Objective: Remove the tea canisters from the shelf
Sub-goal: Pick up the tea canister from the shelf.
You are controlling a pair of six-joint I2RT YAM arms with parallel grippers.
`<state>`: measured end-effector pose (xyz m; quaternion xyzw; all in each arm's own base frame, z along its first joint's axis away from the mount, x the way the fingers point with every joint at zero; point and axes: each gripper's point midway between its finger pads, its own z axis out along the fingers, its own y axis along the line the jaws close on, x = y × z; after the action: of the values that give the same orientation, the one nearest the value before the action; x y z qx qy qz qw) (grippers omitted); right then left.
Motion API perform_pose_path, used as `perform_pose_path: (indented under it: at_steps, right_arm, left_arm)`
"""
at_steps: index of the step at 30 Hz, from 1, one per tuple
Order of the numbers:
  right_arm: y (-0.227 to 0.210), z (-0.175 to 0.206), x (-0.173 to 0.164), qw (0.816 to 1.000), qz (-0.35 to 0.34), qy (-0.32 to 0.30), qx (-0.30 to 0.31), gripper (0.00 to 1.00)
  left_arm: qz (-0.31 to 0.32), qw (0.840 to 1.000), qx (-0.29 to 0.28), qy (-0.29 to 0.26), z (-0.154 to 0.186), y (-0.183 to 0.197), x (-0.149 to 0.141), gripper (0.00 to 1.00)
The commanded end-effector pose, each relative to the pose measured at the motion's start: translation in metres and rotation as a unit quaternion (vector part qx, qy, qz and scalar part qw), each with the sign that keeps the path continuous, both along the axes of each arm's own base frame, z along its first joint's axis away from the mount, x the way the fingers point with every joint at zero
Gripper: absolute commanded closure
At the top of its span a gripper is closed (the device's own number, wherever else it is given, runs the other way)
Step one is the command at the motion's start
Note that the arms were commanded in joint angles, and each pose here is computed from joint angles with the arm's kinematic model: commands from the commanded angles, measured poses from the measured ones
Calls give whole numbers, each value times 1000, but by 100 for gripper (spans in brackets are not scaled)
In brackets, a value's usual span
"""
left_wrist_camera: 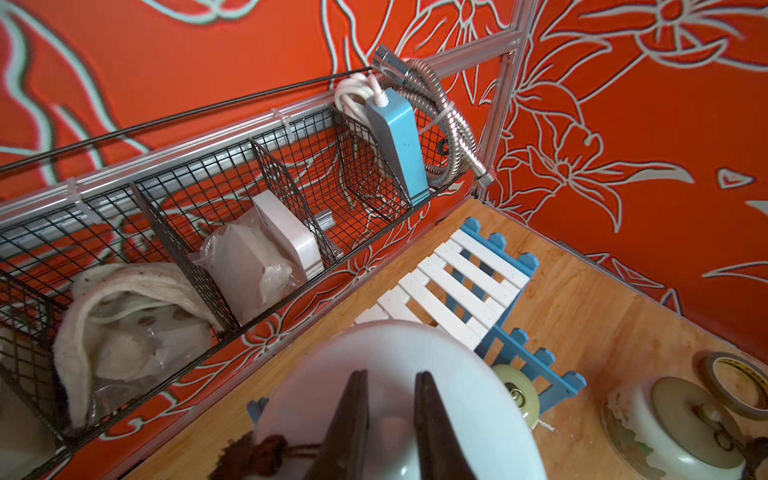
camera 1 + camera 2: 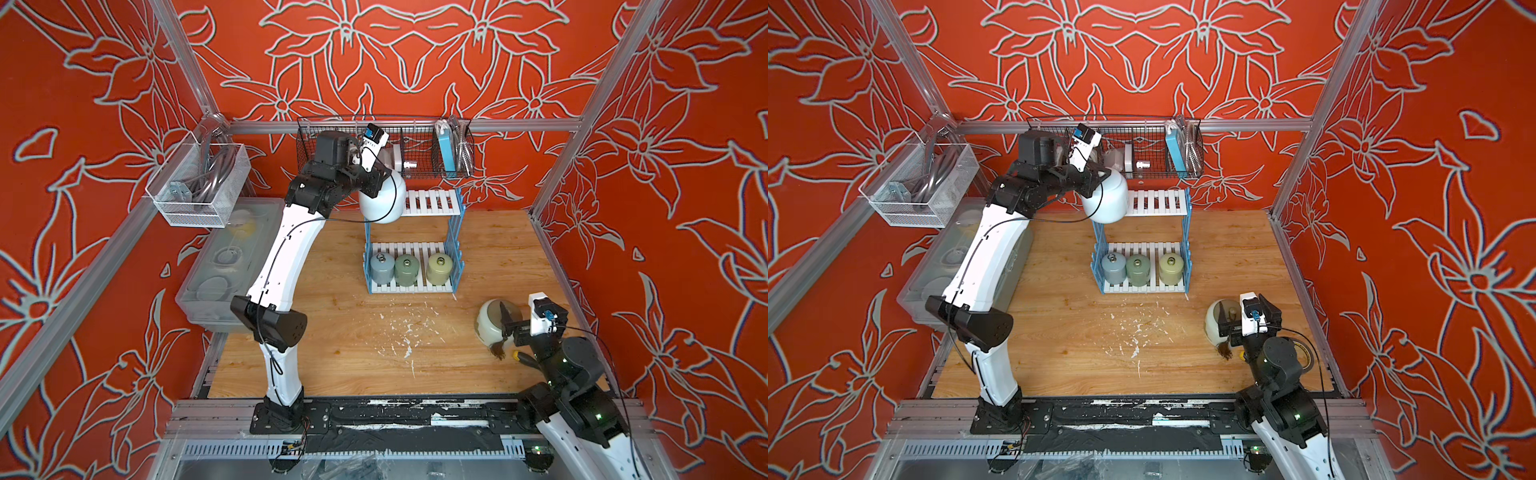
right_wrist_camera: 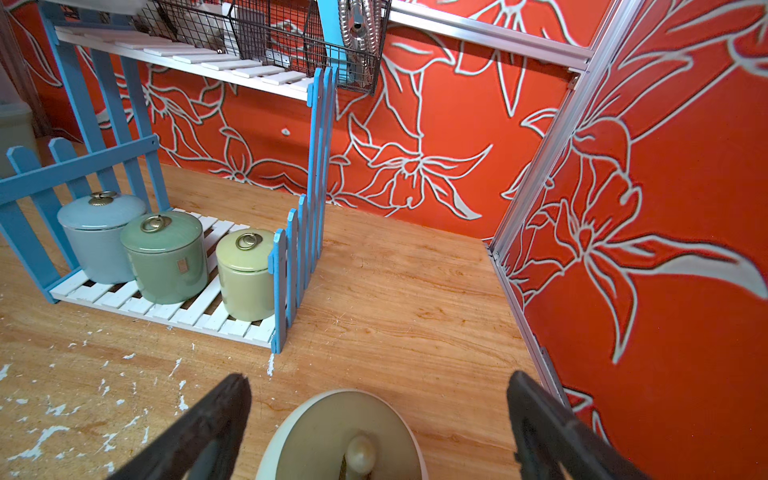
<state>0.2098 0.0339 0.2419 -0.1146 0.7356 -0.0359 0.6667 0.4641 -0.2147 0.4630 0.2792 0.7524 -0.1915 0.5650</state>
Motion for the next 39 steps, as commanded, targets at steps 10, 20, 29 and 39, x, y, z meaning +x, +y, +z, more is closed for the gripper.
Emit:
perform_pose_path:
  at_steps: [10,20,29,39]
  right_arm:
    - [-1,5,0,1000,-2,-15,5,1]
    - [-2,7,-2,1000,-2,-20,7,1]
    - [-3,7,-2,1000,-5,-21,7,1]
    - [-4,7,-1,1000,-8,-21,7,1]
  left_arm:
    - [-104,980,-59,-157,96,-17,-109,100]
    - [-199,963,-50,-177,51,-41,-175,100]
    - [-255,957,-60,-126,-1,-68,-190,100]
    - [-320,937,-80,-116,-53,-102,-202,100]
